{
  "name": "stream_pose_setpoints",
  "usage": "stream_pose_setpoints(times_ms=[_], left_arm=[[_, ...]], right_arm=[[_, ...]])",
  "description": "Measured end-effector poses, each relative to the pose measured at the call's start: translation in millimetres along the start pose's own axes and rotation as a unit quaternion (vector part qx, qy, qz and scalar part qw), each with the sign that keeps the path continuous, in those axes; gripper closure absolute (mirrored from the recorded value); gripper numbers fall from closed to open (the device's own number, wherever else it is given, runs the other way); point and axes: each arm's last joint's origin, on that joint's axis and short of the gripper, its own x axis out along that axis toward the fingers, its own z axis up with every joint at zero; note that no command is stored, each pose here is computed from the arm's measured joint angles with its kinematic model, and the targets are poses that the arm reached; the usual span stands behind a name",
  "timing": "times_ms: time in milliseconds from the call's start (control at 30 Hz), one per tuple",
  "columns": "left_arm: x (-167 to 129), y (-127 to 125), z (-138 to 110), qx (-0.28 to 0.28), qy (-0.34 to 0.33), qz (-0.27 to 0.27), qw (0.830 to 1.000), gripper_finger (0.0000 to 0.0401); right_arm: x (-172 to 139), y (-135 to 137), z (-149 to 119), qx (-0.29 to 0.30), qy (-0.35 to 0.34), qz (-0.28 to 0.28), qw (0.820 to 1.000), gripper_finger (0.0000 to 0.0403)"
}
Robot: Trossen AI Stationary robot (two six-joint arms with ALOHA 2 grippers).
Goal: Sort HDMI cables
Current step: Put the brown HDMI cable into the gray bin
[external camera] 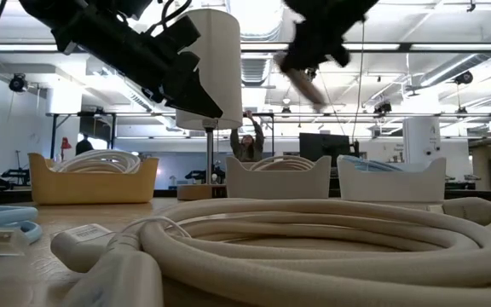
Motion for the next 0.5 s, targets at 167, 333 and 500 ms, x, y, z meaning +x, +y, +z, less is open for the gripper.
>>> stream_pose_setpoints(times_ms=[167, 333, 500], left_arm=[[0, 0, 0, 0.001, 0.001, 0.0, 1.0, 0.0261], [0, 0, -1, 0.002, 0.003, 0.0, 1.0, 0.0261], [0, 0, -1, 0.002, 0.004, 0.0, 1.0, 0.0261]], right_arm=[[28, 10, 2, 0.033, -0.052, 0.015, 0.998, 0.0356], [62, 9, -13, 0.045, -0.028, -0.032, 0.998, 0.0355], [87, 4, -23, 0.062, -0.019, -0.085, 0.994, 0.0355]])
